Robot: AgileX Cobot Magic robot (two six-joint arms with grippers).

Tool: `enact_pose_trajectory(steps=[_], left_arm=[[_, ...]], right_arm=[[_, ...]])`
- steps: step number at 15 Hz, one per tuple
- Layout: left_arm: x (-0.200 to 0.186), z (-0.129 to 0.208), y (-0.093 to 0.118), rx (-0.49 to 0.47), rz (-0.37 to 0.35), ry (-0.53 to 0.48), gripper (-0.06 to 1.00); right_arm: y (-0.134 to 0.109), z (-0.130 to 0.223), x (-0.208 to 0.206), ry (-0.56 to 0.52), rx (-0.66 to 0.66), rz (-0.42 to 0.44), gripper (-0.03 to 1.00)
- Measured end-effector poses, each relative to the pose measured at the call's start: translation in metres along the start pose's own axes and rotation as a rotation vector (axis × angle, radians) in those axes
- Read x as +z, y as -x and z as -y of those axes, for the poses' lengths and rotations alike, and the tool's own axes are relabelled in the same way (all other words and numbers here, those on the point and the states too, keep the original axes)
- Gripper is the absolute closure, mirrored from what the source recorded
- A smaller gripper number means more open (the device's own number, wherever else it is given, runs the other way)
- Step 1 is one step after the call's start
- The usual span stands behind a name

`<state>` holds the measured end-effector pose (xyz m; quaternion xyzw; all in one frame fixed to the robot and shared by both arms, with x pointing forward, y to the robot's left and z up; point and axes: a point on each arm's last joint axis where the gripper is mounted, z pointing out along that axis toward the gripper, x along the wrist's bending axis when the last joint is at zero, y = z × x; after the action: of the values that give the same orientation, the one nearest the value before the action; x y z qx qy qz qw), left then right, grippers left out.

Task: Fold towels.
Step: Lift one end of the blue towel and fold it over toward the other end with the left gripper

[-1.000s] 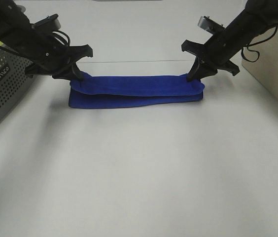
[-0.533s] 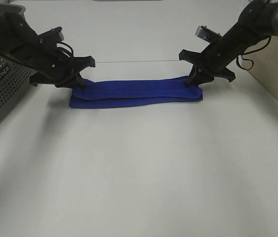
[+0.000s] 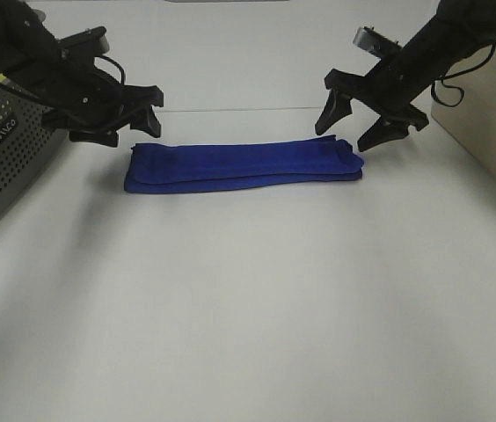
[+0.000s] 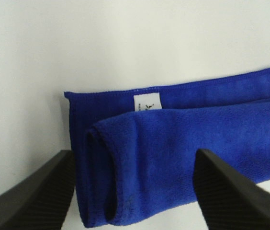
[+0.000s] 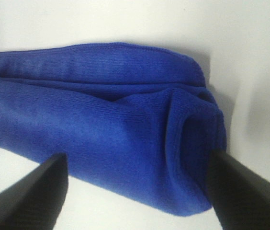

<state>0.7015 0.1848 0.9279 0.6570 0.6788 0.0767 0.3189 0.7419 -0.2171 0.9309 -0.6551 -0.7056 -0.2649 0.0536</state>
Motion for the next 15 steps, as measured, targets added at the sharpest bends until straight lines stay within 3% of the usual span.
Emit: enact_pose_trajectory(steps=[5, 10, 15], left_arm=[[0.004, 0.007, -0.029, -0.126, -0.05, -0.108, 0.27], [0.025, 0.02, -0.037, -0.172, -0.054, -0.152, 0.13], [0.04, 0.023, -0.038, -0.203, -0.015, -0.134, 0.2]], right_arm=[[-0.005, 0.0, -0.013, -0.012, -0.009, 0.009, 0.21], [-0.005, -0.001, -0.013, -0.001, -0.011, 0.015, 0.21], [-0.004, -0.002, -0.013, 0.013, -0.015, 0.025, 0.21]])
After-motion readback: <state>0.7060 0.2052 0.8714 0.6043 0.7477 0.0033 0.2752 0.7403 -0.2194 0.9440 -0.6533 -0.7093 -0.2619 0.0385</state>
